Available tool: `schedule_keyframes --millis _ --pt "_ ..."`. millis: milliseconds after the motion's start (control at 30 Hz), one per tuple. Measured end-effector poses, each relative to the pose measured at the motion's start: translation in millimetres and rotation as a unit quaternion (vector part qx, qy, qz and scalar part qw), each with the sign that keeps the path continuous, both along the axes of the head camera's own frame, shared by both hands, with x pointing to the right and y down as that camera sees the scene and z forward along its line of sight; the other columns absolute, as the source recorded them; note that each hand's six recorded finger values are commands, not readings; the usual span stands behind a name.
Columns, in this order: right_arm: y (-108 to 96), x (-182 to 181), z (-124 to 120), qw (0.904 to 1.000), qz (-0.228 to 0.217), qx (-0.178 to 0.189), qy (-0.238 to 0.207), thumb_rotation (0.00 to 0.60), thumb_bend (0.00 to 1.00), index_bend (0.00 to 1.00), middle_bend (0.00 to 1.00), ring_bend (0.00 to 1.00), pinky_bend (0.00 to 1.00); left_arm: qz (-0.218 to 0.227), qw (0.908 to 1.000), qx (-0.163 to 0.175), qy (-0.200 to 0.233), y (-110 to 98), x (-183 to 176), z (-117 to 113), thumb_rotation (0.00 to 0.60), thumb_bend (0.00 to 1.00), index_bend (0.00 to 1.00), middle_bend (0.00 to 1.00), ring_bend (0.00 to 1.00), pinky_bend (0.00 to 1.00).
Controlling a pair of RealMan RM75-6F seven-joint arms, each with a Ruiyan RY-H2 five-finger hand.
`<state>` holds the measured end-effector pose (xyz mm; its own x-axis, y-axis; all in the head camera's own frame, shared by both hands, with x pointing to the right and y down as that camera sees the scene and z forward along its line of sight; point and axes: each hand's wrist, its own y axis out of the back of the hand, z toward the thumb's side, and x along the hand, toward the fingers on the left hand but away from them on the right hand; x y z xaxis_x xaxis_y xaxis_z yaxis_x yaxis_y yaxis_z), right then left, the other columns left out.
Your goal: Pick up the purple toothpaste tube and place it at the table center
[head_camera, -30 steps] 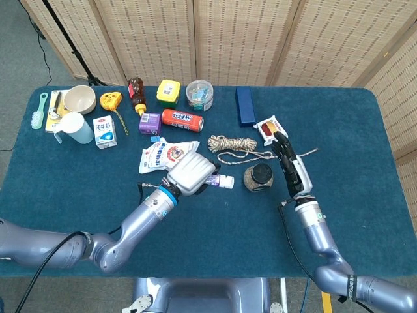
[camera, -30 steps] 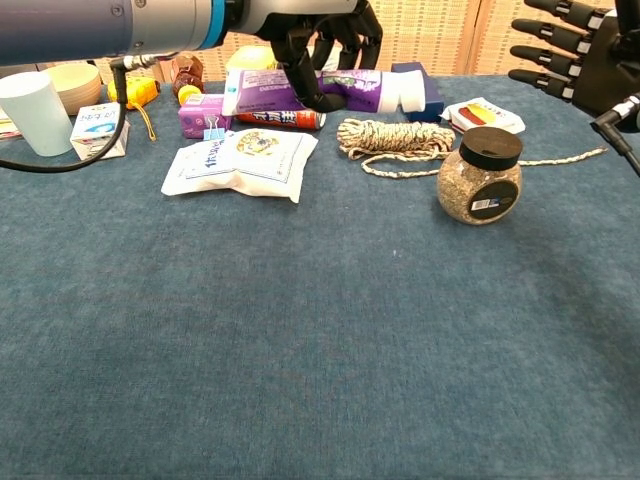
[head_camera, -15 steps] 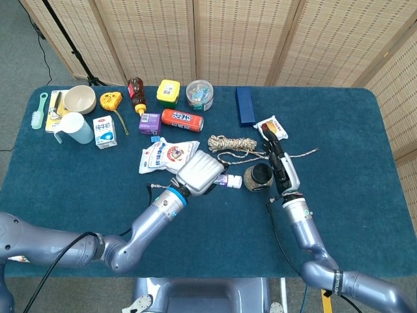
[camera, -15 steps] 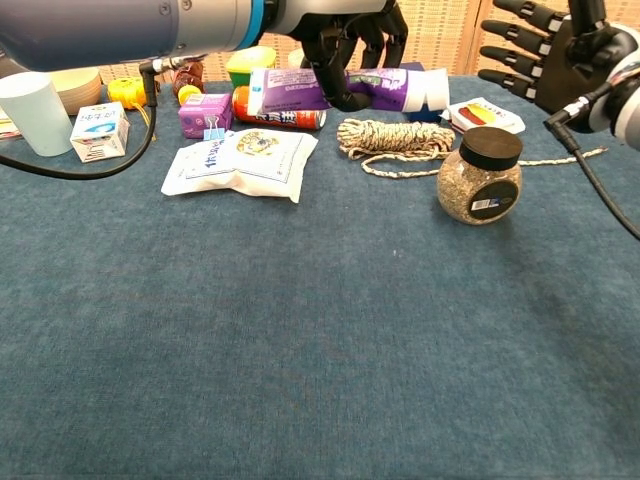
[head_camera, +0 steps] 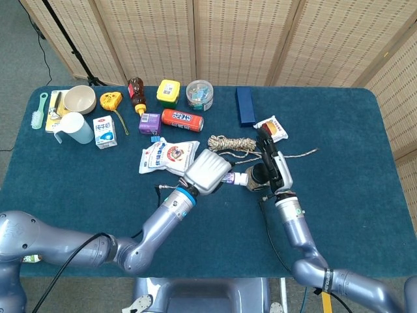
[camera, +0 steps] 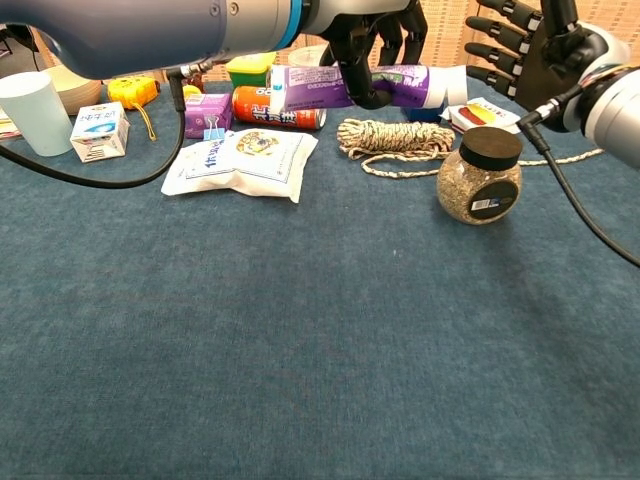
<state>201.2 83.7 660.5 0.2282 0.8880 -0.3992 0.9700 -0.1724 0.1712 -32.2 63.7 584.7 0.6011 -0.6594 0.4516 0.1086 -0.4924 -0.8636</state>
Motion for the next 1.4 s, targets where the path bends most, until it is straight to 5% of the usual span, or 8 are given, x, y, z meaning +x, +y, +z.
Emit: schedule_keyframes --millis 1400 --pt "-6.3 -35.9 2.6 0.9996 0.012 0.007 -0.026 0.164 0.0 0.0 0.0 0.0 0.0 -0.033 0.9994 0.006 -0.009 -0.4 33.6 11.6 0.6 0.96 0.55 0.56 0.61 0.63"
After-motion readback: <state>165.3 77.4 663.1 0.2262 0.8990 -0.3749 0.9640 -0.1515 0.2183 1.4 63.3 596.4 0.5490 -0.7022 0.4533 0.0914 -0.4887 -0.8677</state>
